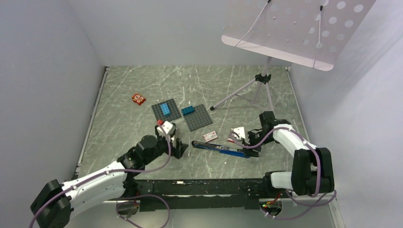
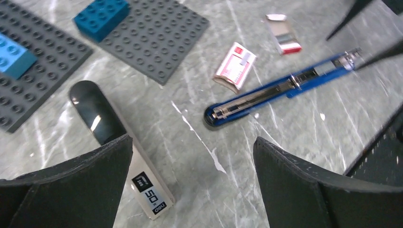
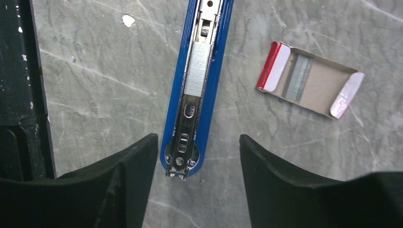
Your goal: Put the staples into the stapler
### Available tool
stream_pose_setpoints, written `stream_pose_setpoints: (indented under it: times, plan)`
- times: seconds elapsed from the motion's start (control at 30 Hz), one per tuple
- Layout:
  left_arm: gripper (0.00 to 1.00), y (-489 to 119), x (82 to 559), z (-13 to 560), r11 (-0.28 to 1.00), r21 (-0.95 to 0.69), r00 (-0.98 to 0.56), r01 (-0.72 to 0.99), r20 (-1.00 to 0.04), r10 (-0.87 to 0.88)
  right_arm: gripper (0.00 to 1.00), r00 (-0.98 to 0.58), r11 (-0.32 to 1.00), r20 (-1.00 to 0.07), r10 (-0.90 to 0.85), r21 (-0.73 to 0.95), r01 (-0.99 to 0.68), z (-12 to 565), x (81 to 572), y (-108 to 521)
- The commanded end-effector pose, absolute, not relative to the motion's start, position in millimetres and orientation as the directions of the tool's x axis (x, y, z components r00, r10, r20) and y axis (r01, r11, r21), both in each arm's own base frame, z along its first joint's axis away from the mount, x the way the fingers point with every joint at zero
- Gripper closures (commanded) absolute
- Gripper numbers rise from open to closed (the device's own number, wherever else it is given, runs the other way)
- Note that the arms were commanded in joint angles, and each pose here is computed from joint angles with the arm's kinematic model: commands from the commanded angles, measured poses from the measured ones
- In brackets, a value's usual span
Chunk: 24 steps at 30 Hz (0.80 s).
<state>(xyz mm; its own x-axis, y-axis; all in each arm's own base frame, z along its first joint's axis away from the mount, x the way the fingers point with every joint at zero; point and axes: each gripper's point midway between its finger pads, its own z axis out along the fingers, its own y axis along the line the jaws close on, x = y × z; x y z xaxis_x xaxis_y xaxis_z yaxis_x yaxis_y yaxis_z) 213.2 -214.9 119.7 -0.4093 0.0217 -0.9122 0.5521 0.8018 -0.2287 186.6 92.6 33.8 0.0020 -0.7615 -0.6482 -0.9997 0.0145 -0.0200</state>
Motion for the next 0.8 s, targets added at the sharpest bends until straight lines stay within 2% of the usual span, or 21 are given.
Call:
stream_pose_setpoints:
  times: [0.0, 0.1, 0.2, 0.3, 0.6, 0.77]
  plan:
    - [0.01, -238.3, 193.3, 156.4, 0.609, -0.126, -0.109, 0.783, -0.992, -0.065, 0.38, 0.036, -0.016, -0.616, -0.787, -0.039, -0.999, 30.2, 194.7, 97.0]
    - [0.01, -234.9, 180.6, 144.3, 0.569, -0.087, -0.047, 0.818, -0.995, -0.084, 0.50, 0.035, -0.023, -0.604, -0.797, -0.026, -0.999, 27.1, 193.2, 99.4]
    - [0.01, -235.7, 179.0, 128.6, 0.558, -0.052, -0.052, 0.828, -0.998, -0.016, 0.69, 0.032, -0.024, -0.598, -0.801, -0.021, -0.999, 26.2, 193.0, 99.2]
    - [0.01, -240.7, 175.1, 115.9, 0.522, -0.015, -0.039, 0.853, -0.999, 0.037, 0.82, 0.039, -0.029, -0.587, -0.809, -0.025, -0.999, 25.3, 191.8, 96.6]
    - [0.01, -276.5, 138.4, 81.8, 0.276, 0.155, 0.095, 0.949, -0.971, 0.219, 0.89, 0.094, -0.062, -0.598, -0.796, -0.074, -0.995, 31.8, 187.7, 96.8]
    - [0.01, -278.6, 148.7, 74.3, 0.324, 0.199, 0.115, 0.925, -0.959, 0.261, 0.90, 0.165, -0.125, -0.625, -0.763, -0.108, -0.986, 35.1, 180.1, 102.1]
